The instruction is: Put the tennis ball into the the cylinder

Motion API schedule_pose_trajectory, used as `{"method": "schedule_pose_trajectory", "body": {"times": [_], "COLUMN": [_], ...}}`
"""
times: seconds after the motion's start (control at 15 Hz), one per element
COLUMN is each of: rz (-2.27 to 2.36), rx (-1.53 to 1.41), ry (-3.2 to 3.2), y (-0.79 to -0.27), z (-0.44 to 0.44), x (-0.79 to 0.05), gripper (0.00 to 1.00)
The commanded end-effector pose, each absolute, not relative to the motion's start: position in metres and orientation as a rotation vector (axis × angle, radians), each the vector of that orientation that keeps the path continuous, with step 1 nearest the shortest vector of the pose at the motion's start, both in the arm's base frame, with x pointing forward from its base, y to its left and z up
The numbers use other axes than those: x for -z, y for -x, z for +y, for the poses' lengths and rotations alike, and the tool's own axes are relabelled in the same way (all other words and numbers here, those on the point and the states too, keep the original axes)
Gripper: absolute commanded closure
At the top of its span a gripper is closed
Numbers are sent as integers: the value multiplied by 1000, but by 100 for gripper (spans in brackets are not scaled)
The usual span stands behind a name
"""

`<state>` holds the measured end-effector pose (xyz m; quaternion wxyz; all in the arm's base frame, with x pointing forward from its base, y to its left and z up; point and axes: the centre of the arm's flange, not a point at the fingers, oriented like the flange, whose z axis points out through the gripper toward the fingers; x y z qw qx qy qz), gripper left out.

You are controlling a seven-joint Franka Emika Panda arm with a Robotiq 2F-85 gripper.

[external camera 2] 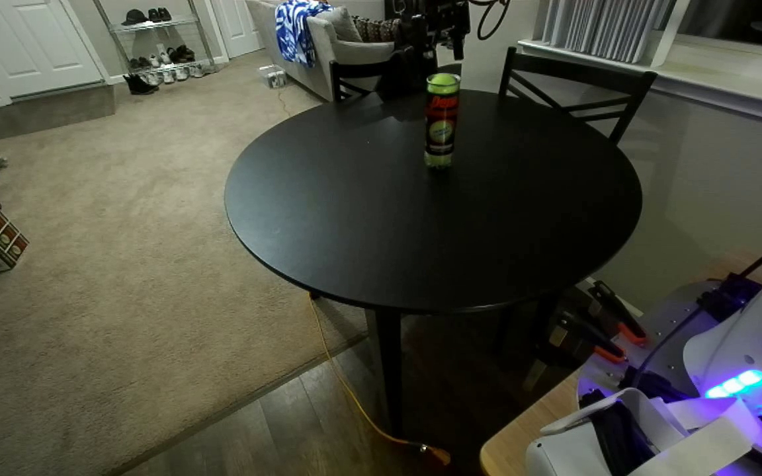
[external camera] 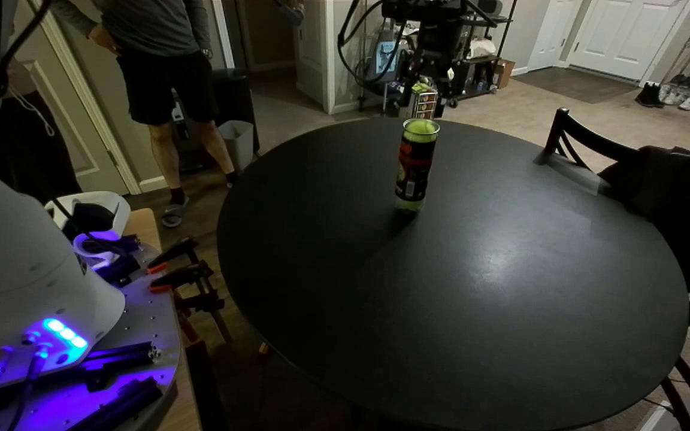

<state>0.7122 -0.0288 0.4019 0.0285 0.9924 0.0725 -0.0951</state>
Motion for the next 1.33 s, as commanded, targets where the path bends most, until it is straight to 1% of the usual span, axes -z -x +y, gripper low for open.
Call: {"method": "schedule_pose_trajectory", "body": {"times": [0.0,0.33,0.67,0.73,0.93,1.27], "rz": [278,298,401,331,377,368], "rx": [305,310,343,297,315,317], "ry": [-3079,-3063,-2996,-3033,-3012,-3011], "y": [-717,-714,-700,-713,-712,-712], "z": [-41,-36,11,-2,18,14], "x": [-407,-411,-408,-404,-404,-404], "gripper": [0,0,0,0,0,0]}}
